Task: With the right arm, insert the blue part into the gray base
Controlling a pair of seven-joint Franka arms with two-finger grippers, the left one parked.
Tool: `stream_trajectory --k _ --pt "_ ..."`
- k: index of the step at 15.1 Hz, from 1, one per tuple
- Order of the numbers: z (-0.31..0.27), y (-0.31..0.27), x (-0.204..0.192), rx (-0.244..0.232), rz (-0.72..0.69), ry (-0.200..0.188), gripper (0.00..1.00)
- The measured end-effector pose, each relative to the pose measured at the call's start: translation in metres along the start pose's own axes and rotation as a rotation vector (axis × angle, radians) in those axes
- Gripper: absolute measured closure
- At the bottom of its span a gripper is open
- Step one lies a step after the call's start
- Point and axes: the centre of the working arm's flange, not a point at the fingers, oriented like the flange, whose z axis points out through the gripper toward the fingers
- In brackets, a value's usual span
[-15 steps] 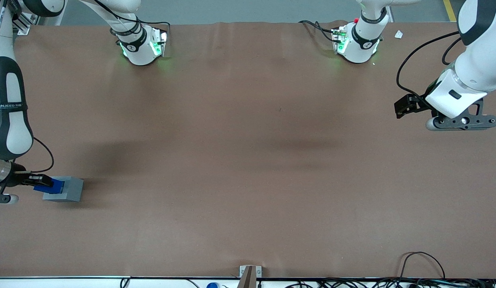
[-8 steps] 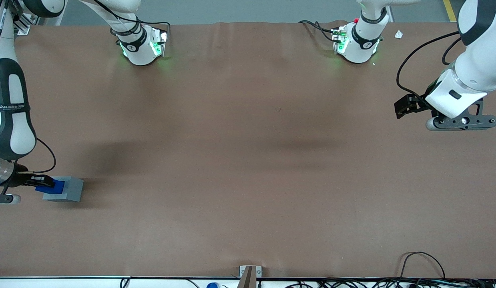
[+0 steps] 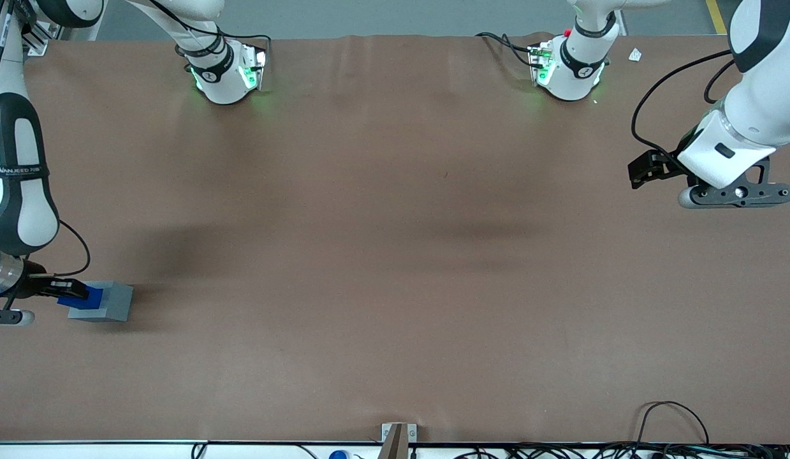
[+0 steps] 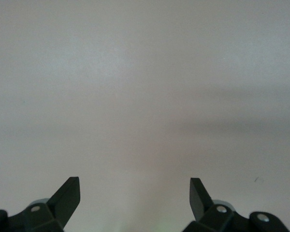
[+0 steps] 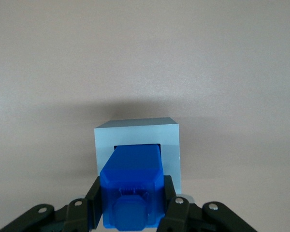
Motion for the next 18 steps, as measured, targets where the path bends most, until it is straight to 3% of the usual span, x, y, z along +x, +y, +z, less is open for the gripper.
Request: stream_trajectory --k 9,10,15,18 --pt "0.011 0.001 0.001 -0.002 0.015 0.005 0.48" --pt "0.012 0.001 0.0 -0.001 0.019 0.003 0.44" --pt "0.016 -0.001 0.0 0.005 0.034 -0.017 0.0" --pt "-0.002 -0.005 0.0 0.027 0.033 -0.078 0.0"
